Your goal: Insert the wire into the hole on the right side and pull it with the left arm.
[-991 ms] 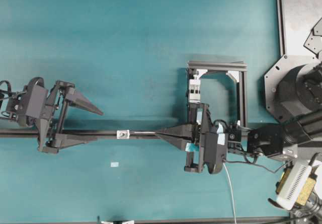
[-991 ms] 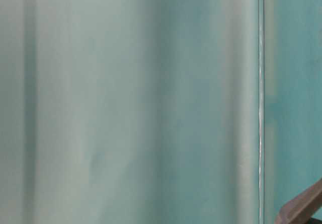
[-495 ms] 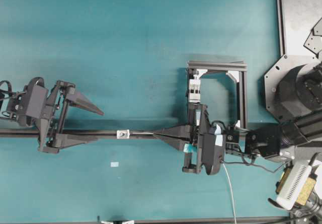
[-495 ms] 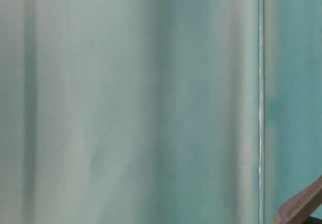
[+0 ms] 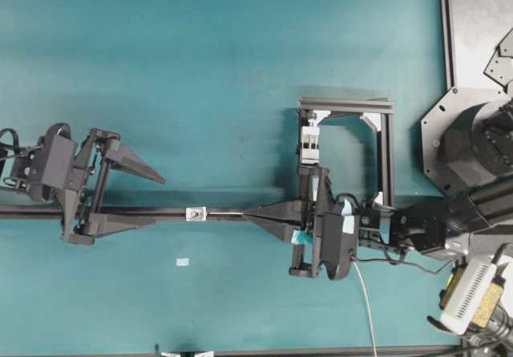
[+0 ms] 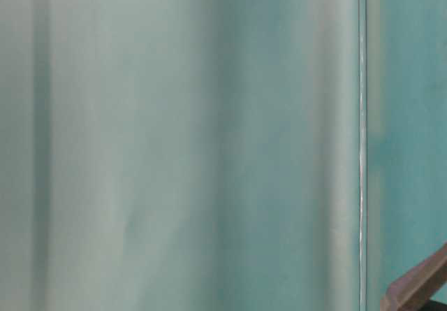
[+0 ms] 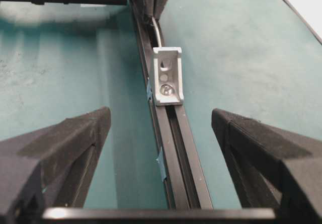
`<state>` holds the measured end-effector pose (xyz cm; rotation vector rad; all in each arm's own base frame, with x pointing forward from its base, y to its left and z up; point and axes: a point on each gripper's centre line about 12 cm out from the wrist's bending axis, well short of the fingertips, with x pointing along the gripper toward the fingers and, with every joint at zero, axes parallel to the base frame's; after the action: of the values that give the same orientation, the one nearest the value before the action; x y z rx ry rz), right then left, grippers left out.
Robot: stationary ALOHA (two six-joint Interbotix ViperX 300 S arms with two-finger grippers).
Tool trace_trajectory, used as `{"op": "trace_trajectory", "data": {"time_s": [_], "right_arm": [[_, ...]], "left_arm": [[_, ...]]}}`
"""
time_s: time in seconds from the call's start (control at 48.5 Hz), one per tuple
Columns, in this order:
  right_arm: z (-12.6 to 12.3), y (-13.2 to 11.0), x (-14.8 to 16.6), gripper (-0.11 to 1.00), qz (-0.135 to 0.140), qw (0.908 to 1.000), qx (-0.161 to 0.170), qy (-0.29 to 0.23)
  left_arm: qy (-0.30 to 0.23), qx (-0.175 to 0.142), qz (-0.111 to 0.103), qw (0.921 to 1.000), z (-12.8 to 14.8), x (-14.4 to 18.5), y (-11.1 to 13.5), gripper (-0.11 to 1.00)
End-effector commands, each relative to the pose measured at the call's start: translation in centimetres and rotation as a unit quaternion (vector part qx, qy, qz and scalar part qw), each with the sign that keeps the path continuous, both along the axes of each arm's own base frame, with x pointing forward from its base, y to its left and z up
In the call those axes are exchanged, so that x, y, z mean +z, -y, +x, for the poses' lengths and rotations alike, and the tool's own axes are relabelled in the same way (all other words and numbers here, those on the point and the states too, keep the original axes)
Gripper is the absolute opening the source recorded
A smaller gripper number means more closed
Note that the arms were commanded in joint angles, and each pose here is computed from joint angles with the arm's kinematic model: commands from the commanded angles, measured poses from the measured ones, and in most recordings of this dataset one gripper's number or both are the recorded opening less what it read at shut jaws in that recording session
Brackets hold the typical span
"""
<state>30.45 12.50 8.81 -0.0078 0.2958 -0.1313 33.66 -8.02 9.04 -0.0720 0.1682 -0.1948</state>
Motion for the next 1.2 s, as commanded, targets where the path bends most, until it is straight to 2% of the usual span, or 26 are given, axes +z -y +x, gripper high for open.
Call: {"op": "trace_trajectory", "data": {"time_s": [0.0,1.176], "right_arm": [[0.4,-0.4,0.8,0.03,0.009,0.9998,0.0,0.017],[1.9,-0.5,0.1,0.03,0.0,0.9996,-0.012,0.024]], "left_arm": [[0.017,-0.001,-0.004,0.9998,0.3,0.8,0.2,0.73],[0.019,-0.008,-0.003,0.9998,0.5,0.9,0.7,0.73]]}}
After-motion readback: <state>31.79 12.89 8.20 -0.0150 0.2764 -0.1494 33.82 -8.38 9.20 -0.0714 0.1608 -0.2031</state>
